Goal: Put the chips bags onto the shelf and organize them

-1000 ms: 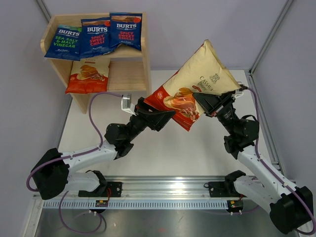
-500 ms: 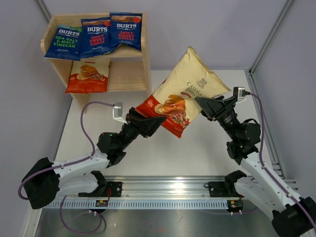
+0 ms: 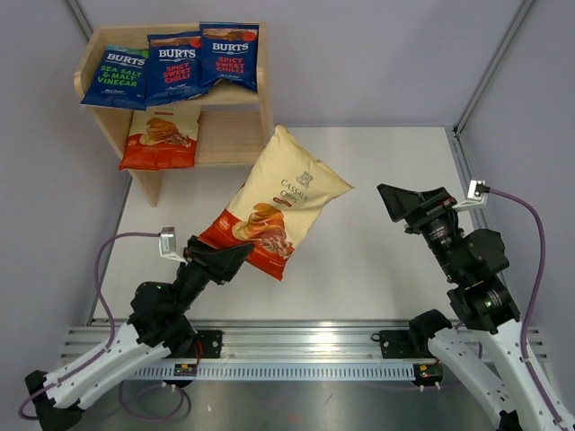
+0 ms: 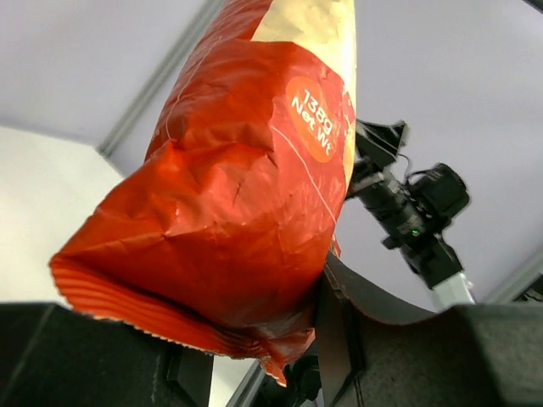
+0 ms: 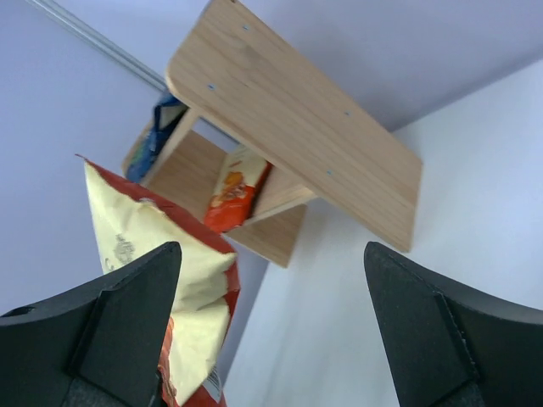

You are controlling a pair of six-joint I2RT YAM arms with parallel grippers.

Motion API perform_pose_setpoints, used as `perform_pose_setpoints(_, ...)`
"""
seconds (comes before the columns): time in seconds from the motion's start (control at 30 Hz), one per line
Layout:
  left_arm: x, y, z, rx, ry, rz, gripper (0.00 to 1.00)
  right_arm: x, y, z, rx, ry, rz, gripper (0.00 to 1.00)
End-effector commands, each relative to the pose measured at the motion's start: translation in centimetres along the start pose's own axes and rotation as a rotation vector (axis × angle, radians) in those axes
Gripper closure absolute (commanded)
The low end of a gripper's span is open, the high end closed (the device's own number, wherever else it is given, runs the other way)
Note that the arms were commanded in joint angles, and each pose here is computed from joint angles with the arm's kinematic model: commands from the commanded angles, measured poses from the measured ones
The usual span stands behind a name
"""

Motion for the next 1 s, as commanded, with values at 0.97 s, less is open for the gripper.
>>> perform_pose_setpoints(0.97,-9.1,-9.2,-3.4,-0.013,-0.634,-0.407,0.91,-1.4,-0.1,-1.1,-0.135,0.118,0.045,0.06)
Point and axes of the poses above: each gripper's point midway between its finger pads, its own x axis out along the fingers, its own z axis along the line the jaws close on, y = z × x, the point moved 10 cm from there along -x, back along the fingers, and after that the axes turned 11 degrees about -x, right-handed, at the moved point
